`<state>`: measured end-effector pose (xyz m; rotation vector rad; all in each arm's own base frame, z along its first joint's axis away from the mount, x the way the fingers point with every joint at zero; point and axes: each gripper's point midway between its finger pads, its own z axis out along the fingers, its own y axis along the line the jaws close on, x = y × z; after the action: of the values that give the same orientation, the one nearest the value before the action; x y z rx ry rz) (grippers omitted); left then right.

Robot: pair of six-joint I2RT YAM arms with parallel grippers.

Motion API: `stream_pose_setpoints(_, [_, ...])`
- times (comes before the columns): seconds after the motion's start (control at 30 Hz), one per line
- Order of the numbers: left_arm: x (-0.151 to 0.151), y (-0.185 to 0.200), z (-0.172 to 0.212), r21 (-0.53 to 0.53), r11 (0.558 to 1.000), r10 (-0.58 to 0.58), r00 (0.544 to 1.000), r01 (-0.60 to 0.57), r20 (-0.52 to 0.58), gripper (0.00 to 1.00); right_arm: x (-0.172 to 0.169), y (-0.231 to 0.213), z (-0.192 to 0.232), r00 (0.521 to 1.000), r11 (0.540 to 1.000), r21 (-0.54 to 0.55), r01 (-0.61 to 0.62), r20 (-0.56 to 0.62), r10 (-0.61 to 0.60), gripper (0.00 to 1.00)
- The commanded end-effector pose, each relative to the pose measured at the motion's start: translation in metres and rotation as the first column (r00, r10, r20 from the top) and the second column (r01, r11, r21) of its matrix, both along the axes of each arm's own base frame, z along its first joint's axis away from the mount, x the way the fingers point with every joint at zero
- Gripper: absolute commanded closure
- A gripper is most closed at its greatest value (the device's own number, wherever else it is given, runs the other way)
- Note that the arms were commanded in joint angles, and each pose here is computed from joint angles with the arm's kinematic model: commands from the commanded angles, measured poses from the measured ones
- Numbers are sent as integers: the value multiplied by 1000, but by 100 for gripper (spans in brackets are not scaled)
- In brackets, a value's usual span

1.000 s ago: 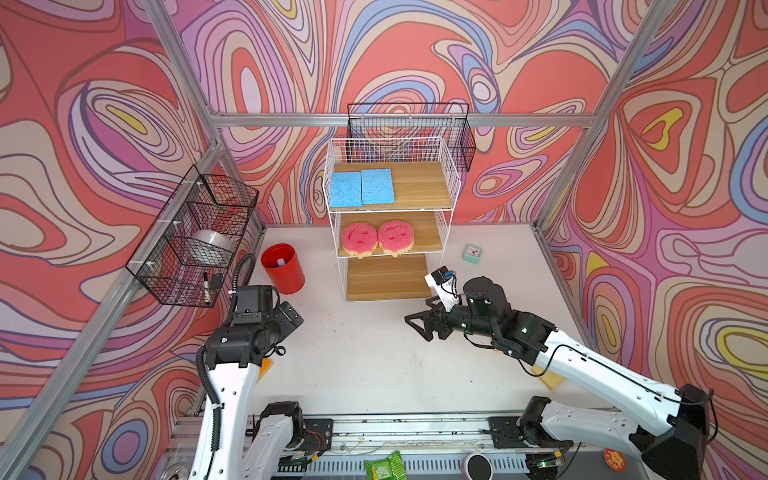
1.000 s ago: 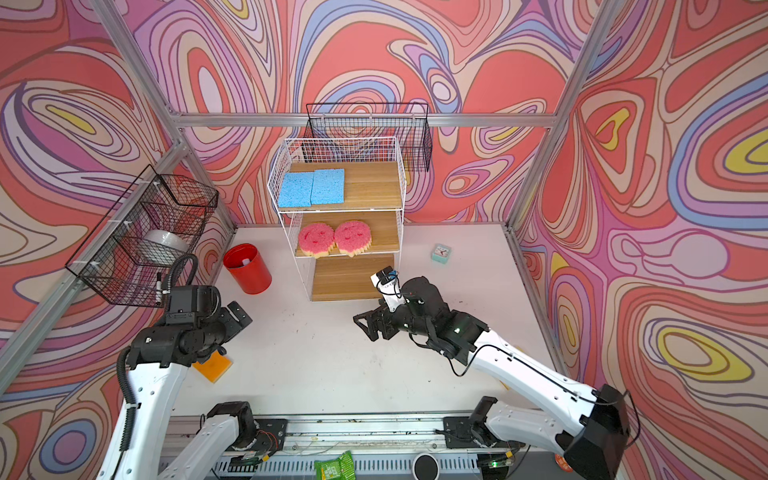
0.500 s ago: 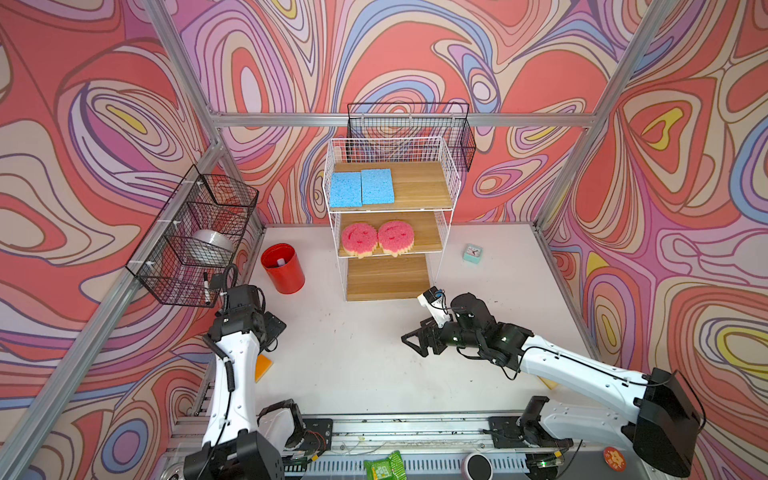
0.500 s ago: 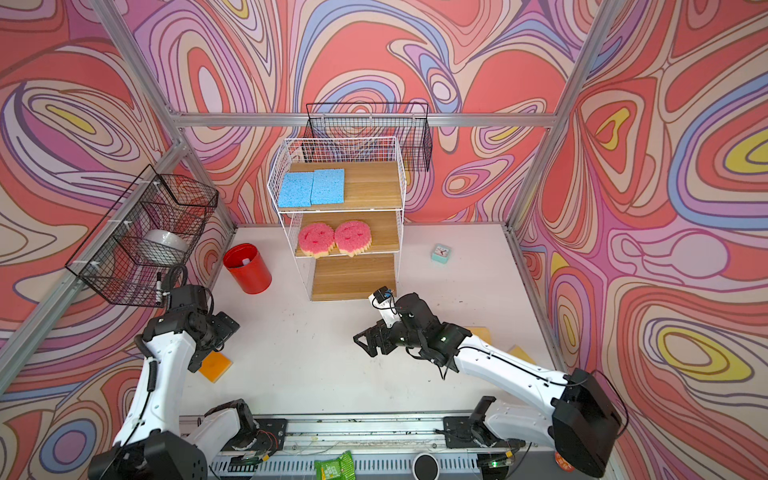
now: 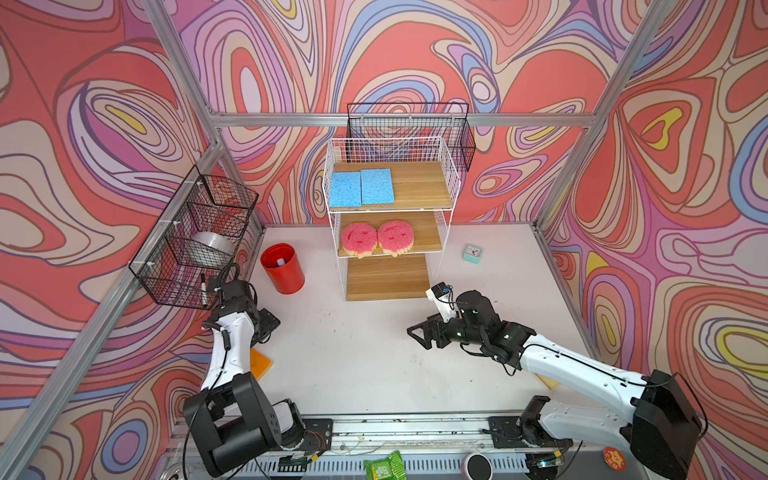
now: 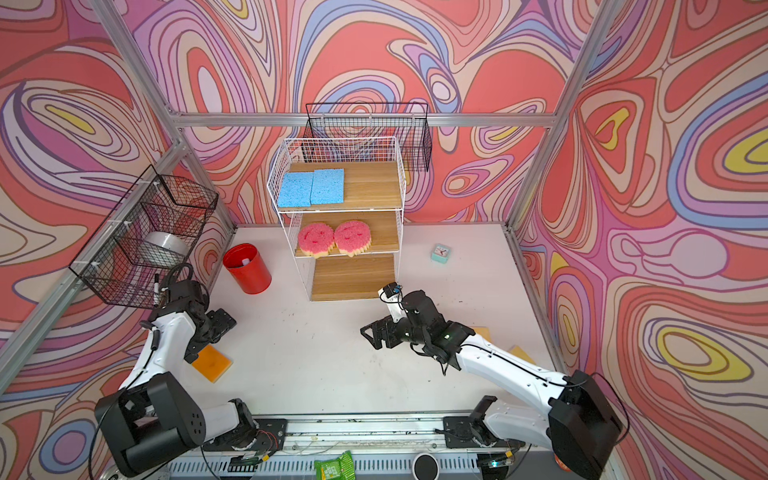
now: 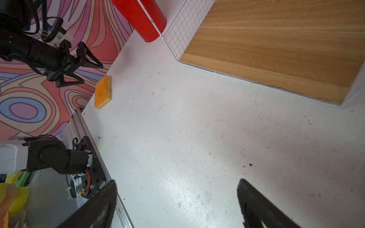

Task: Place and organize the cleaning sponges onto the shelf
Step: 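Move the left gripper over the orange sponge near the table edge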

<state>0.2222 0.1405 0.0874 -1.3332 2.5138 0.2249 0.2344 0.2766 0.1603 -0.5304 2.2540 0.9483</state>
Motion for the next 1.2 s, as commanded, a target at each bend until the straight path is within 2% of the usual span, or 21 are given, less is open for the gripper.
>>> stream_pose_setpoints(0.0, [-31,25,-37,-82,987,133,986,-141,-102,0,3,-1,-7,1000,1000,-2,6,-18,-6,1])
stream_pose_setpoints(0.1, [-26,27,-44,-107,983,139,988,-146,-67,0,6,-5,-8,1000,1000,-5,24,-17,-24,2])
stream_pose_setpoints(0.27, [-23,27,-55,-125,976,170,982,-178,-77,1,12,-8,-14,999,999,-6,36,-35,-36,2])
stream_pose_setpoints(0.67, [-30,22,-46,-41,982,179,982,-182,-67,6,16,-6,-20,998,999,-10,36,-53,-36,2])
stream_pose_setpoints(0.83, [-26,16,-36,4,989,145,987,-145,-62,7,15,-6,-20,998,999,-9,35,-51,-35,2])
stream_pose_setpoints(1.0, [-18,11,-15,26,992,126,992,-126,-9,7,14,-5,-19,998,1000,0,31,-52,-31,2])
stream_pose_setpoints(1.17, [-13,3,-4,13,994,110,994,-110,9,7,13,-5,-18,998,1000,5,27,-53,-27,2])
